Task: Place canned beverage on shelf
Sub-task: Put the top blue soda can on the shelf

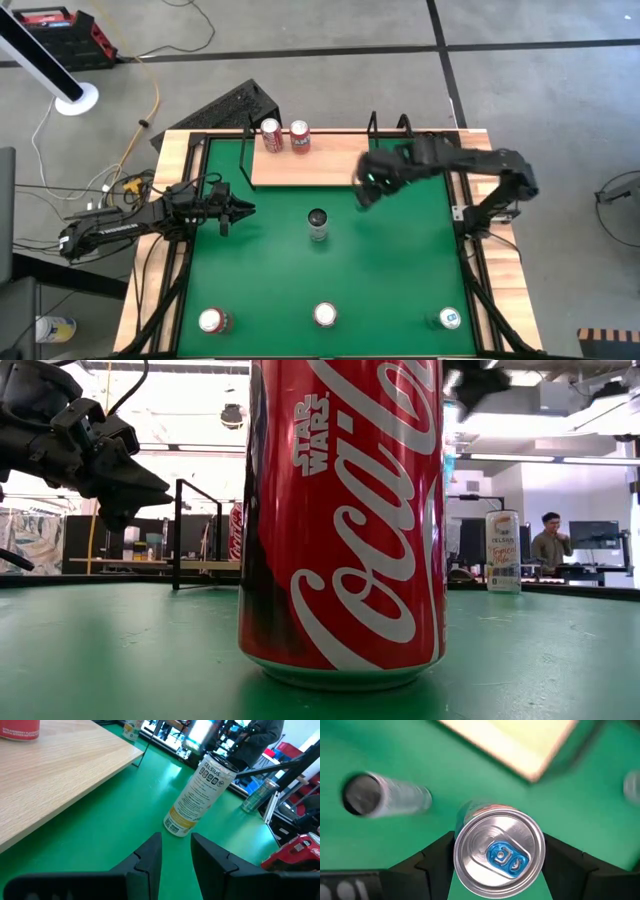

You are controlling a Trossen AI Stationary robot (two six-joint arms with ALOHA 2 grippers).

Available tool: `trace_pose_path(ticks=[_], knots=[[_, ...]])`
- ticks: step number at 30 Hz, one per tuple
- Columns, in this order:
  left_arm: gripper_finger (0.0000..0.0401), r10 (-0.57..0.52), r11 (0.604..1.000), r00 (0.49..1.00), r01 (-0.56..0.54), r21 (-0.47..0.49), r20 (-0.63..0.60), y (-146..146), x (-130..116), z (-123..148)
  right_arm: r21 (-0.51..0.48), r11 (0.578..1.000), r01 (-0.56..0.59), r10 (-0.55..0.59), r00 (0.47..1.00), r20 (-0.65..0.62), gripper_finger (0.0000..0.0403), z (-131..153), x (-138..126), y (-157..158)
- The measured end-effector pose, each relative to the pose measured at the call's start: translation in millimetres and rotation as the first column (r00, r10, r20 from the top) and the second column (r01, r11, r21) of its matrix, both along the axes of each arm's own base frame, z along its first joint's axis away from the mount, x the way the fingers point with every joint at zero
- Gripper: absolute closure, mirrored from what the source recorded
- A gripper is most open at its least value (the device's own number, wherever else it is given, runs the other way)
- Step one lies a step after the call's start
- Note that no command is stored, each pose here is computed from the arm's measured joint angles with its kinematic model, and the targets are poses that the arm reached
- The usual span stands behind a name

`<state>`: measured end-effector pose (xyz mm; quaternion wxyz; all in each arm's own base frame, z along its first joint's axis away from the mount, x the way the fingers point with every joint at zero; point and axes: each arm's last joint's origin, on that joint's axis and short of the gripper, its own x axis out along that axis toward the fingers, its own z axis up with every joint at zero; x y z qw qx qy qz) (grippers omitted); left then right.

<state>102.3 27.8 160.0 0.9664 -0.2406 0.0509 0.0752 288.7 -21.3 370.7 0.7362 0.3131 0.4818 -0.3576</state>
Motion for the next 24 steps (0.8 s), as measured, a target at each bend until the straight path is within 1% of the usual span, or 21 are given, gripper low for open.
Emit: trace_pose_path(ticks=[4, 8, 12, 15, 18, 21, 24], knots=[[0.0313, 0.0, 1.0, 1.0, 0.0, 0.0, 0.0, 0.0, 0.0, 0.0, -0.068, 0.99, -0.121, 0.12, 0.993, -0.017, 0.0132, 11.5, 25.2, -32.9], [0.0313, 0.0, 1.0, 1.0, 0.0, 0.0, 0.0, 0.0, 0.0, 0.0, -0.131, 0.965, -0.227, 0.221, 0.974, -0.059, 0.0132, 13.6, 45.8, -70.1], [0.0313, 0.0, 1.0, 1.0, 0.0, 0.0, 0.0, 0.0, 0.0, -0.1, -0.16, 0.927, -0.34, 0.325, 0.939, -0.112, 0.0132, 6.5, 65.3, -107.6], [0.0313, 0.0, 1.0, 1.0, 0.0, 0.0, 0.0, 0.0, 0.0, -0.1, -0.172, 0.886, -0.43, 0.403, 0.899, -0.171, 0.0132, -5.1, 79.5, -130.9], [0.0313, 0.0, 1.0, 1.0, 0.0, 0.0, 0.0, 0.0, 0.0, -0.1, -0.17, 0.847, -0.503, 0.464, 0.857, -0.222, 0.0132, -16.5, 90.1, -148.6], [0.0313, 0.0, 1.0, 1.0, 0.0, 0.0, -0.001, 0.0, 0.0, -0.1, -0.176, 0.813, -0.555, 0.507, 0.823, -0.255, 0.0132, -28.2, 97.6, -158.9], [0.0313, 0.0, 1.0, 1.0, 0.0, 0.0, -0.001, 0.0, 0.0, -0.2, -0.179, 0.788, -0.59, 0.535, 0.799, -0.275, 0.0132, -30.6, 97.4, -164.7]])
